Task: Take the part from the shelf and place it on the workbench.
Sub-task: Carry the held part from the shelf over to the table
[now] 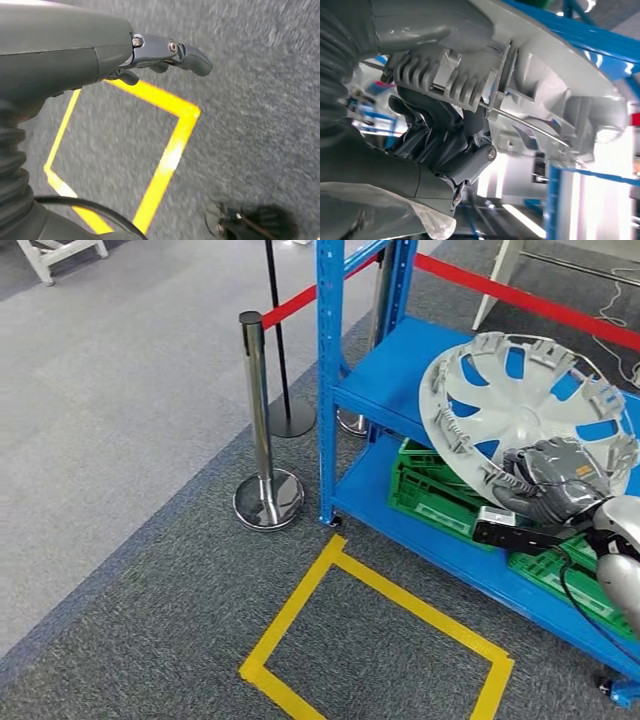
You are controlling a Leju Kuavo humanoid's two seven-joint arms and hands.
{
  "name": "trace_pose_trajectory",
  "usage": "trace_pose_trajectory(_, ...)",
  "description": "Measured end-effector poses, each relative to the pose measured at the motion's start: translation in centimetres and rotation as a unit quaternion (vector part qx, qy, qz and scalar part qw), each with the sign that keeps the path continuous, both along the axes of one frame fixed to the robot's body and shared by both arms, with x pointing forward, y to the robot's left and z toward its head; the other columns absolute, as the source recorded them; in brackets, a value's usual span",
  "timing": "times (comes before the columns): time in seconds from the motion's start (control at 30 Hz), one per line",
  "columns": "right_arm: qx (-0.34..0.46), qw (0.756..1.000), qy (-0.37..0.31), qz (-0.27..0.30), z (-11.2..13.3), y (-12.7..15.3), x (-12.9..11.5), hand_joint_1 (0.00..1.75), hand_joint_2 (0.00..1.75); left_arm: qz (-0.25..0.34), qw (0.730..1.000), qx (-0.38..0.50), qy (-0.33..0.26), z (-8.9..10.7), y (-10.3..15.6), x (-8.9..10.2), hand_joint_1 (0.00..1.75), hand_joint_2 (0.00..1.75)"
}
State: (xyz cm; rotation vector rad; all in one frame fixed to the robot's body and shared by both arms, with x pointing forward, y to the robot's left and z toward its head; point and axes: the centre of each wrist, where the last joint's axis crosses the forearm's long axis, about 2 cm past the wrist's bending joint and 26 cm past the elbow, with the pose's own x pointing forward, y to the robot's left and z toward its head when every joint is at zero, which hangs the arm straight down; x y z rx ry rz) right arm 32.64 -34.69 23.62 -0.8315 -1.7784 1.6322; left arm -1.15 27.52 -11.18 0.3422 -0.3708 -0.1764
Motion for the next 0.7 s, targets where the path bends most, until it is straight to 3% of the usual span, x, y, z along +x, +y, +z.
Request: trace_pose_trajectory(0.7, -0.015, 1.000, 0.008, 0.006, -0.26, 0.13, -0.07, 1.75, 1.75, 0.002, 1.000, 0.000, 0.002, 0.01, -0.11, -0.18, 0.00, 1.75)
